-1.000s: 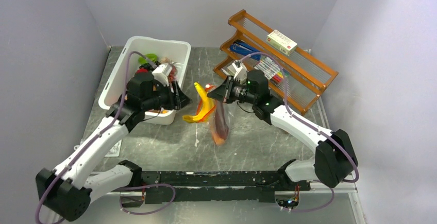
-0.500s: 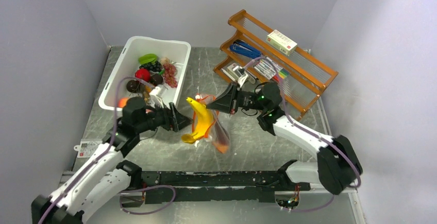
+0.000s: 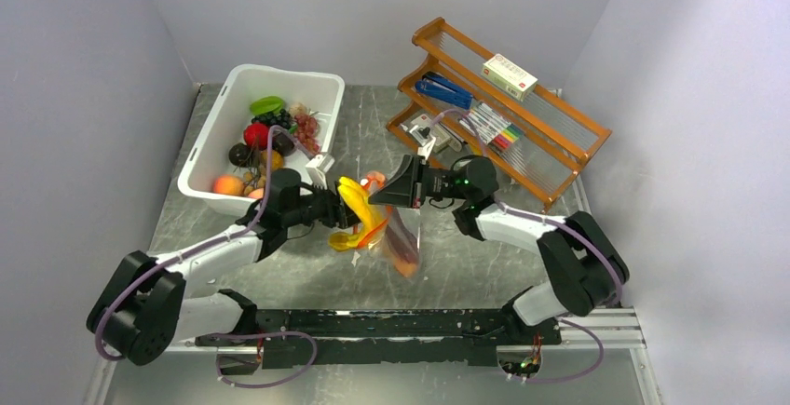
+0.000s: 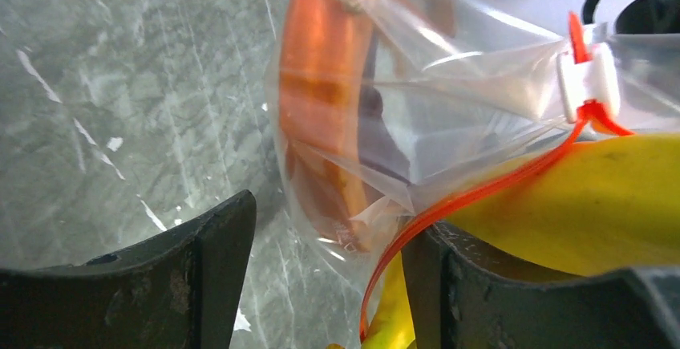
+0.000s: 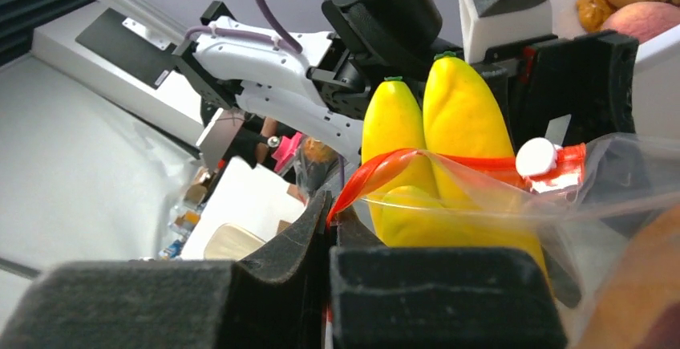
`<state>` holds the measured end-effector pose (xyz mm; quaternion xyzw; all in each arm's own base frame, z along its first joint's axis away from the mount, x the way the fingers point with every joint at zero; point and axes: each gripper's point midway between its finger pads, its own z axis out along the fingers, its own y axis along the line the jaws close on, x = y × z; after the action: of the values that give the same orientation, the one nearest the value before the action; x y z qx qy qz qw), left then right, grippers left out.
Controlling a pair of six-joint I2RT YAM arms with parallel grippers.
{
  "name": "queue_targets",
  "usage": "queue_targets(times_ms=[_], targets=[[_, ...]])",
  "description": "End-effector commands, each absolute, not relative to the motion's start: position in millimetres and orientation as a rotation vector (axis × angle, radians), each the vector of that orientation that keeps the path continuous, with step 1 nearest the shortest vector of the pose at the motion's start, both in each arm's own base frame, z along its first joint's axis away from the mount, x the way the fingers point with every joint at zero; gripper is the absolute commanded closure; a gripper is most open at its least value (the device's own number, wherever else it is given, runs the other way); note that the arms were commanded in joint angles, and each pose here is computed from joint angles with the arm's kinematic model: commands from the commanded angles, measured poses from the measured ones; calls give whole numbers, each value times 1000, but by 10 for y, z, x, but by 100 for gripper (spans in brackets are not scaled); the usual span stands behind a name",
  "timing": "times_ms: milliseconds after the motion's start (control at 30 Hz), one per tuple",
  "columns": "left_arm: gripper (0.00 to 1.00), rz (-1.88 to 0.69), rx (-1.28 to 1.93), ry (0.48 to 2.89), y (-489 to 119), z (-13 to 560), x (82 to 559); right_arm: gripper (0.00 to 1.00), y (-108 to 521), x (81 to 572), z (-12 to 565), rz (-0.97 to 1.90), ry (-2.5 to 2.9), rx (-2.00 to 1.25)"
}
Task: Place the food in the zip-top bag and seal the zipper
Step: Adjust the fake fruit in the zipper food storage bag.
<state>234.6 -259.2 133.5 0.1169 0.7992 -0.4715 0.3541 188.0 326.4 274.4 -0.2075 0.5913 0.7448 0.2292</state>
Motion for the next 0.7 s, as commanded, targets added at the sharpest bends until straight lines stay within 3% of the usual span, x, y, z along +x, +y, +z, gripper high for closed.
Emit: queue_targets(times_ms=[0, 33, 167, 200, 367, 500, 667], targets=[[40, -1240, 332, 2001, -2735, 1428, 2362, 100, 3287, 1934, 2826, 1918, 1631, -622], [47, -1229, 325, 1999, -2735, 1436, 2369, 100, 3290, 1951, 2821, 1896, 1642, -623], [89, -1174, 320, 1967, -2692, 1596, 2399, 100, 3291, 2024, 2760, 1817, 1707, -608], [93, -1155, 310, 1950, -2661, 1674, 2414, 100, 3292, 2057, 2735, 1783, 1730, -603], [93, -1159, 286, 1806, -2538, 2240, 2328, 90, 3207, 2280, 2578, 1556, 1863, -508], [93, -1450, 358, 1662, -2678, 2683, 1931, 82, 3106, 2413, 2427, 1411, 1941, -431], [93, -1556, 271, 1718, -2704, 2481, 1812, 81, 3045, 2579, 2278, 1296, 2000, -366]])
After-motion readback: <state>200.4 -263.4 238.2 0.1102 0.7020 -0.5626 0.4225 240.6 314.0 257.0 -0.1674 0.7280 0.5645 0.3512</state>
